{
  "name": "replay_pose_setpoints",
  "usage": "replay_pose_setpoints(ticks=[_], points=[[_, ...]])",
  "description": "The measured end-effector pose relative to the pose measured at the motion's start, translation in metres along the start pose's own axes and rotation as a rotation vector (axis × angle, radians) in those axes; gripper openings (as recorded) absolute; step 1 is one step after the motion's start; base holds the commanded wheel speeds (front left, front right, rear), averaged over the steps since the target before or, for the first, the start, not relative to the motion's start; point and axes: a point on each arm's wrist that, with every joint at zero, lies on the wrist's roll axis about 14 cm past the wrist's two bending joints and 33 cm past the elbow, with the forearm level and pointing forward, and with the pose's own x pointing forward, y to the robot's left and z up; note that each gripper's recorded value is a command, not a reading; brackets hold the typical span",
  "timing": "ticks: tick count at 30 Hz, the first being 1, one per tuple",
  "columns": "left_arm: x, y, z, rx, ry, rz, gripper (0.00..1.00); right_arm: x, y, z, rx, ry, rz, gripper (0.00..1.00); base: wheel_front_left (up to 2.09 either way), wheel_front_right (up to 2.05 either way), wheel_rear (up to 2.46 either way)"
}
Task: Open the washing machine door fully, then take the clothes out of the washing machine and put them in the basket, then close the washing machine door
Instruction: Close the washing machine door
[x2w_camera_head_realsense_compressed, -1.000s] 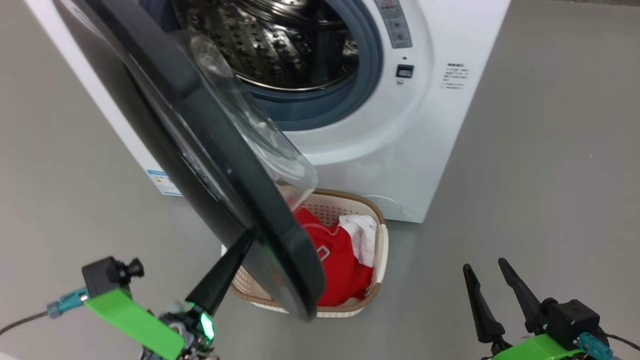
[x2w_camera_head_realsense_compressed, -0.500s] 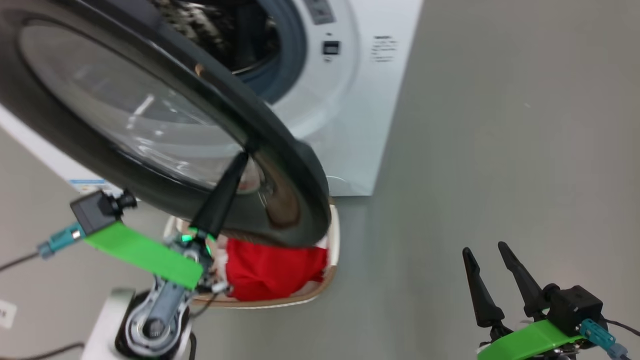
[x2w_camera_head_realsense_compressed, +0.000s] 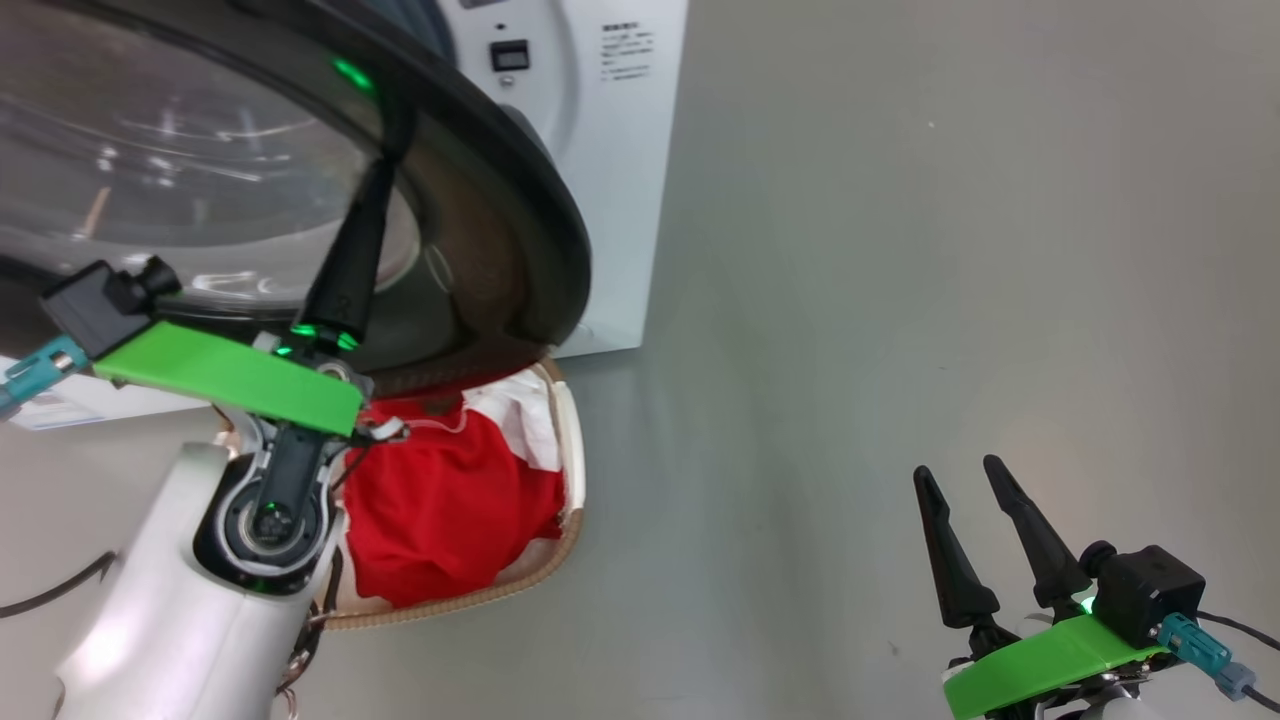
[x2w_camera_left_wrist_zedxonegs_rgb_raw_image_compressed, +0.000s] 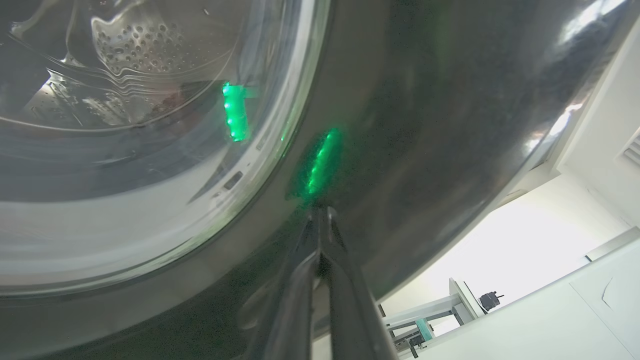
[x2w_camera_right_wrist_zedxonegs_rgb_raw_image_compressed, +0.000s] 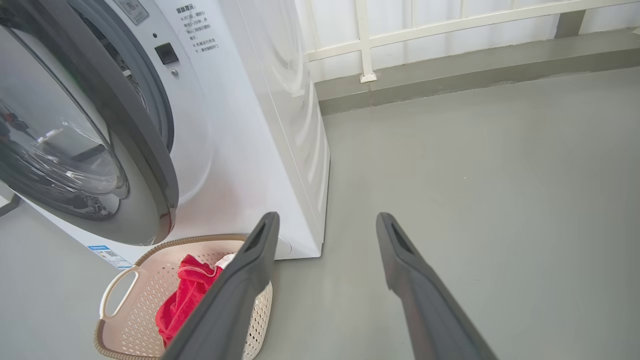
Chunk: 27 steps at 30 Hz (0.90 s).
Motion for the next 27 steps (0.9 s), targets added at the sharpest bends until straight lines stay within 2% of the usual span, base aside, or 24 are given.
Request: replay_pose_setpoints(ticks=[5,11,18,19,20,27], points=[[0.006,0.007,-0.006,-0.007,-0.003,0.013,0.0,-0.003,-0.007,0.0,0.001,0.001,-0.025,1.0,0.0,0.0,0.0],[-0.003,0.009,-0.006,0.007,-0.009,0.027,0.0,0.0,-0.001,0.001,0.003,-0.003,-0.004,1.0,0.0,0.0,0.0],[-0.045,0.035,-0.015,0.035,0.007,0.132,0.0,0.003,0.011,0.007,-0.01,-0.021,0.037,1.0,0.0,0.0,0.0],[-0.05,0.038,-0.016,0.039,0.006,0.146,0.08,0.003,0.012,0.007,-0.01,-0.024,0.04,1.0,0.0,0.0,0.0],[-0.056,0.041,-0.016,0.044,0.007,0.158,0.08,0.003,0.013,0.008,-0.012,-0.025,0.043,1.0,0.0,0.0,0.0],[-0.101,0.062,-0.011,0.06,-0.015,0.258,0.38,0.001,0.026,0.01,-0.02,-0.032,0.086,1.0,0.0,0.0,0.0]])
